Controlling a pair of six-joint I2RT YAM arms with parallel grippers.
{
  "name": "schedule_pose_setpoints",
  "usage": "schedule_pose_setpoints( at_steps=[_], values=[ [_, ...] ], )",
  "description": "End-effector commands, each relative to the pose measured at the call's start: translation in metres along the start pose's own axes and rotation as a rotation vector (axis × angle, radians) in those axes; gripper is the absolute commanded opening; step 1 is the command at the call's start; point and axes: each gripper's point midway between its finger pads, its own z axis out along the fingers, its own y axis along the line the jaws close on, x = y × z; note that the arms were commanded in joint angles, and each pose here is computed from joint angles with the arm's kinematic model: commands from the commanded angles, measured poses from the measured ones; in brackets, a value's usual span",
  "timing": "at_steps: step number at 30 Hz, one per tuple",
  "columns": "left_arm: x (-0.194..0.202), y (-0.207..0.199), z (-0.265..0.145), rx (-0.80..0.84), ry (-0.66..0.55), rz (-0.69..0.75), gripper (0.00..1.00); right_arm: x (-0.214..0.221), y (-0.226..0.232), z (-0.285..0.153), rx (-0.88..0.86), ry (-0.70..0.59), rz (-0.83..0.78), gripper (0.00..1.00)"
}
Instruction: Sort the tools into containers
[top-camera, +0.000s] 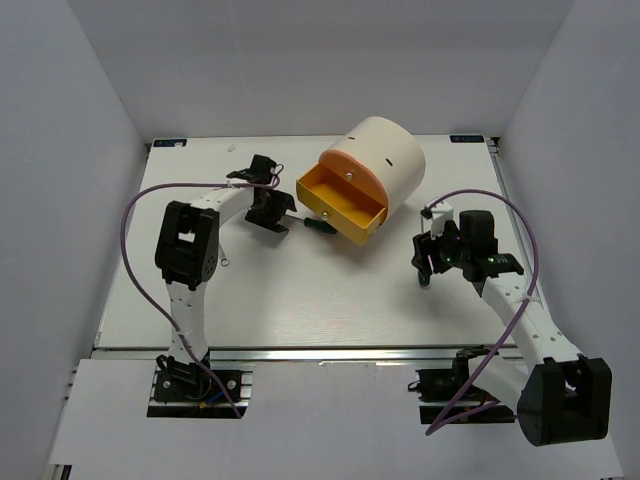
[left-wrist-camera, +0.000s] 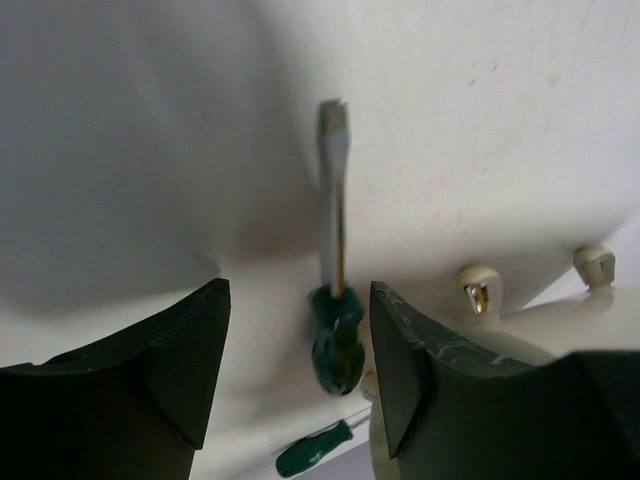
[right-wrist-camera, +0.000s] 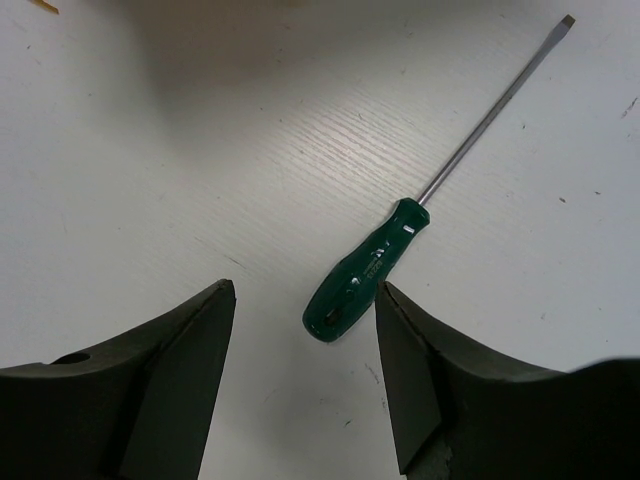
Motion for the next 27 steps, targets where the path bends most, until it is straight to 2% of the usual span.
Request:
schedule_pose_setpoints(
  at_steps=[1,7,11,17,19,22,25,27],
  values=[
    [-0.003,-0.024,-0.006,0.032,-0.005,-0.014,0.68,-0.009,-0.001,-0.001,0.010,-0.050,-0.009,0.64],
    [-0.010,-0.029,0.006,-0.023,-0.028,-0.018,0.66,-0.007,0.001,-0.001,0.004,-0.053,-0.004,0.64],
    [-0.007,-0.003,0.012,-0.182,0.001,-0.023,0.62,-0.008,0.001,-0.003,0.009,-0.064,-0.004,0.64],
    [-0.001,0.047,0.023,-0.363,0.044,0.004,0.46,-0.007,0.001,-0.004,0.011,-0.078,0.018,0.64],
    [-0.001,0.056,0.023,-0.392,0.052,0.018,0.38,-0.007,0.001,-0.004,0.013,-0.082,0.022,0.64],
    [-0.001,0.068,0.018,-0.430,0.052,0.051,0.36,-0.009,0.001,-0.005,0.012,-0.092,0.025,0.64],
    [-0.006,0.080,0.013,-0.458,0.031,0.090,0.29,-0.010,0.002,-0.005,0.006,-0.098,0.030,0.64],
    [-0.008,0.090,0.007,-0.471,0.024,0.110,0.21,-0.011,0.002,-0.006,0.003,-0.106,0.033,0.64]
  ],
)
